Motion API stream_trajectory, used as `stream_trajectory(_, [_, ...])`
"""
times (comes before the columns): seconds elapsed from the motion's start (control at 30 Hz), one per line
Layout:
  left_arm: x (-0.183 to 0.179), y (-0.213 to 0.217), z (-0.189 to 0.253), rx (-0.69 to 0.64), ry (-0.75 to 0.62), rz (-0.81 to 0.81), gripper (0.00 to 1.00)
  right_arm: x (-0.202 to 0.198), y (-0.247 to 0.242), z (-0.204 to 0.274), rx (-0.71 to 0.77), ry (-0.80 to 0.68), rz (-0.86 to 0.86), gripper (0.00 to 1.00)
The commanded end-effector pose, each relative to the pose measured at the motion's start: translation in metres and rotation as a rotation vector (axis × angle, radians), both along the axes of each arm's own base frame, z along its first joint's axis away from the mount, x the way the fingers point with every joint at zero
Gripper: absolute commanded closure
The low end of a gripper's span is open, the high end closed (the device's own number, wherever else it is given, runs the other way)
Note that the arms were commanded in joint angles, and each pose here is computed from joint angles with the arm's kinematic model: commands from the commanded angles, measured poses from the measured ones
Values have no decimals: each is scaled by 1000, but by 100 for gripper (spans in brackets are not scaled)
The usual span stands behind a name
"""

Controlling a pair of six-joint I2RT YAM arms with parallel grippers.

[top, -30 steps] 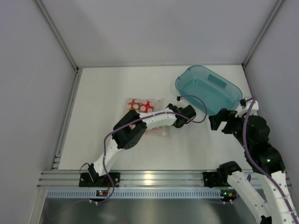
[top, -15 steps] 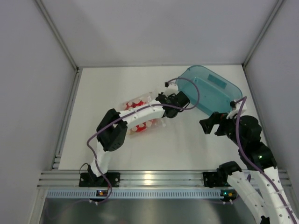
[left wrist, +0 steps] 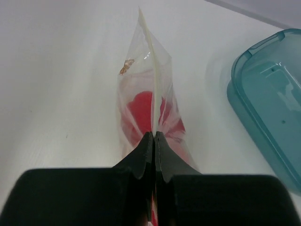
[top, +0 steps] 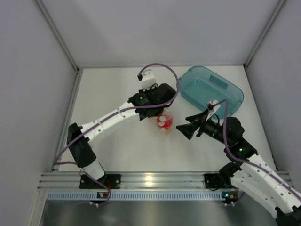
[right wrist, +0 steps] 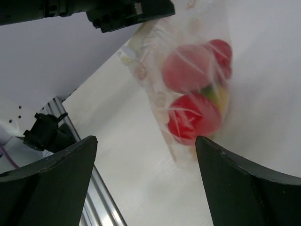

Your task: Open the zip-top bag and remove the fake food

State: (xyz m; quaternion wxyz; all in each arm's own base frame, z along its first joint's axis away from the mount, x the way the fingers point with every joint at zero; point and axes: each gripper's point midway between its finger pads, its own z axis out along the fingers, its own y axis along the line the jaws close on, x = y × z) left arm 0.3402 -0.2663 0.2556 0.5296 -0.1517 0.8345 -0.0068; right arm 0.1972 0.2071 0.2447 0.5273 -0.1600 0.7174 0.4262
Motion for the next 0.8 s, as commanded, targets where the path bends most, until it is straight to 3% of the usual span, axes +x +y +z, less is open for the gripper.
stream_trajectory(0.0, [-13,0,14,-195,-13,33,100,-2,32,53,68,-228,41,14])
stream_trajectory(0.17, [-25,-9,11,-335,34,26,100,13,61,56,-7,-322,-34,14])
stream_trajectory(0.3, [-32,-8,7,-375,55,26,100,17,75,53,-33,-355,-80,18])
stream_trajectory(0.33, [-33,-7,7,-380,57,28,100,21,78,46,-50,-347,-89,24])
stream_trajectory(0.5, [-38,1,9,-396,49,37,100,29,81,36,-62,-351,-142,26])
stream_trajectory(0.6, [-40,5,14,-406,41,37,100,32,83,34,-62,-364,-148,36])
stream_trajectory(0.63, [-41,5,14,-408,43,35,100,34,85,31,-77,-371,-149,52])
stream_trajectory(0.77, [-43,1,16,-419,53,10,100,33,91,36,-70,-391,-126,81])
